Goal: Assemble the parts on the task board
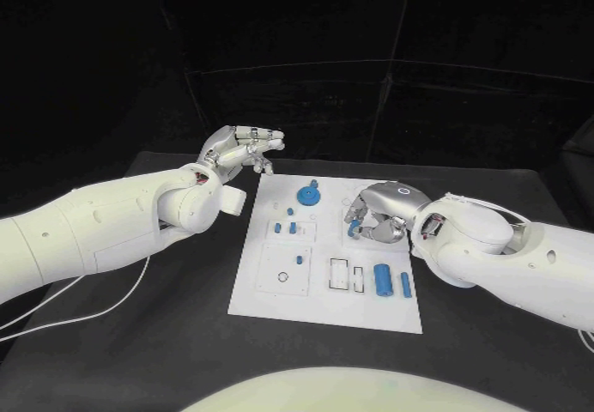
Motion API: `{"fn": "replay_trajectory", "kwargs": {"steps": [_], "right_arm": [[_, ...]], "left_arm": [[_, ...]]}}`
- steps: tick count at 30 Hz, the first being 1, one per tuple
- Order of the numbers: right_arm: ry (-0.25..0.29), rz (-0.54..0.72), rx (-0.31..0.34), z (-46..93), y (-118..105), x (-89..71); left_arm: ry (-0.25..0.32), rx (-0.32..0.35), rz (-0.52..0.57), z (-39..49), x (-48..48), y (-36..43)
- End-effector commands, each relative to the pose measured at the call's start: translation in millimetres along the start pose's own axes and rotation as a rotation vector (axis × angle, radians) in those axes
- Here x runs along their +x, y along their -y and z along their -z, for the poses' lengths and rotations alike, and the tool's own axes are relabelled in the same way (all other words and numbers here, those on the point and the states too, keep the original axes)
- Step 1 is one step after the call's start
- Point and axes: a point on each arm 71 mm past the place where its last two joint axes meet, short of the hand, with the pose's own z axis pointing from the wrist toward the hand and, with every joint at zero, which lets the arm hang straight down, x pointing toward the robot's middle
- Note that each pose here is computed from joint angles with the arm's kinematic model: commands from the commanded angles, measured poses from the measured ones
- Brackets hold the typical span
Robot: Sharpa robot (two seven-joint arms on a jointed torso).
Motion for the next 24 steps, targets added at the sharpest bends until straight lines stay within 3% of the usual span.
{"fn": "replay_trajectory", "kwargs": {"steps": [1, 6, 11, 18, 24], "right_arm": [[0.088, -0.020, -0.055, 3.0, -13.7, -8.7], [0.091, -0.036, -0.123, 1.8, -35.1, -9.8], [0.081, -0.057, -0.201, -7.9, -58.4, -6.9], [0.035, -0.091, -0.304, -23.0, -90.2, 11.0], [-0.014, -0.105, -0.333, -31.7, -101.9, 27.2]], "left_arm": [[-0.006, 0.005, 0.007, -0.6, 0.2, 1.3], [-0.009, 0.006, 0.008, -1.0, 1.4, 1.2], [-0.018, 0.008, 0.012, -1.7, 5.1, 1.2], [-0.023, 0.009, 0.015, -2.6, 8.0, 1.2], [-0.027, 0.009, 0.017, -3.3, 9.9, 1.1]]}}
